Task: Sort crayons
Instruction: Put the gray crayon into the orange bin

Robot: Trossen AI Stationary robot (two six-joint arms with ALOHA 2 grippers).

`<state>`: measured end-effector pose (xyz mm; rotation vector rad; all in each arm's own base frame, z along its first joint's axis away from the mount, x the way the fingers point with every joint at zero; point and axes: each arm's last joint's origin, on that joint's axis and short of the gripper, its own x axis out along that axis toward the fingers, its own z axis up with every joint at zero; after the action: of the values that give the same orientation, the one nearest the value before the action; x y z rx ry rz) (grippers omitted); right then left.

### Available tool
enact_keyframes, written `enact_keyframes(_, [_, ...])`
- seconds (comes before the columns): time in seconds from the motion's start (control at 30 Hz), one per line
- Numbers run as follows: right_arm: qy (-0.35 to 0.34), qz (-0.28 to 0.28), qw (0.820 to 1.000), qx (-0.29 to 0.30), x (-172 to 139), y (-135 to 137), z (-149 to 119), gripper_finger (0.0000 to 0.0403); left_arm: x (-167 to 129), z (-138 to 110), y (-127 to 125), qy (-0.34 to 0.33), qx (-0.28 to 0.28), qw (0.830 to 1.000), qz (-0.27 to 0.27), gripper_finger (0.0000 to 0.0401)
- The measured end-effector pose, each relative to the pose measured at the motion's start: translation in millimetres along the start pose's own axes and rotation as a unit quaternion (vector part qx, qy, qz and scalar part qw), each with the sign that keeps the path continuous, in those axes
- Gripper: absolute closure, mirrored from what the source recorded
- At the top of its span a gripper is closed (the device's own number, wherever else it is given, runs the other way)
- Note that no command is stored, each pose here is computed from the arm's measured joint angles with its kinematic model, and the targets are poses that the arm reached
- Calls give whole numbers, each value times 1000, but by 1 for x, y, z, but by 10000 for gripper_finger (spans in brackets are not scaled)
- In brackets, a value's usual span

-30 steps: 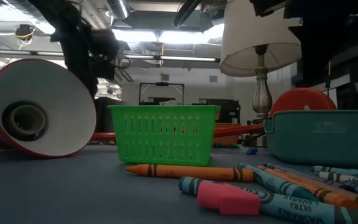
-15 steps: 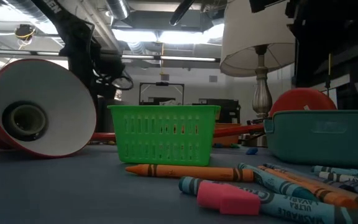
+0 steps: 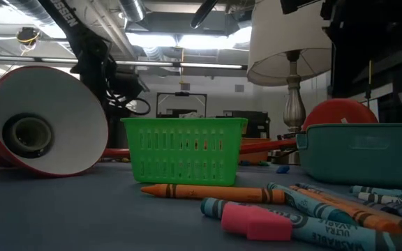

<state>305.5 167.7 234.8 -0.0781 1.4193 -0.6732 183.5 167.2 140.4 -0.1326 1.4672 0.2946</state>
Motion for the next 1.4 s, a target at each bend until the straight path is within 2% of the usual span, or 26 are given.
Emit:
enact_keyframes(0.2, [0, 0, 1000, 0, 0, 0, 0, 269, 0, 0, 1, 0, 11, 1000, 0, 310])
enact_keyframes(0.63, [0, 0, 1000, 0, 0, 0, 0, 269, 0, 1, 1, -3, 10, 1000, 4, 395])
enact_keyframes(1.0, [0, 0, 1000, 0, 0, 0, 0, 269, -3, 4, 3, -6, -4, 1000, 12, 395])
enact_keyframes(1.23, [0, 0, 1000, 0, 0, 0, 0, 269, -28, 27, 16, -51, -29, 998, 30, 395])
enact_keyframes(1.4, [0, 0, 1000, 0, 0, 0, 0, 269, -52, 48, 24, -112, -77, 990, 32, 395])
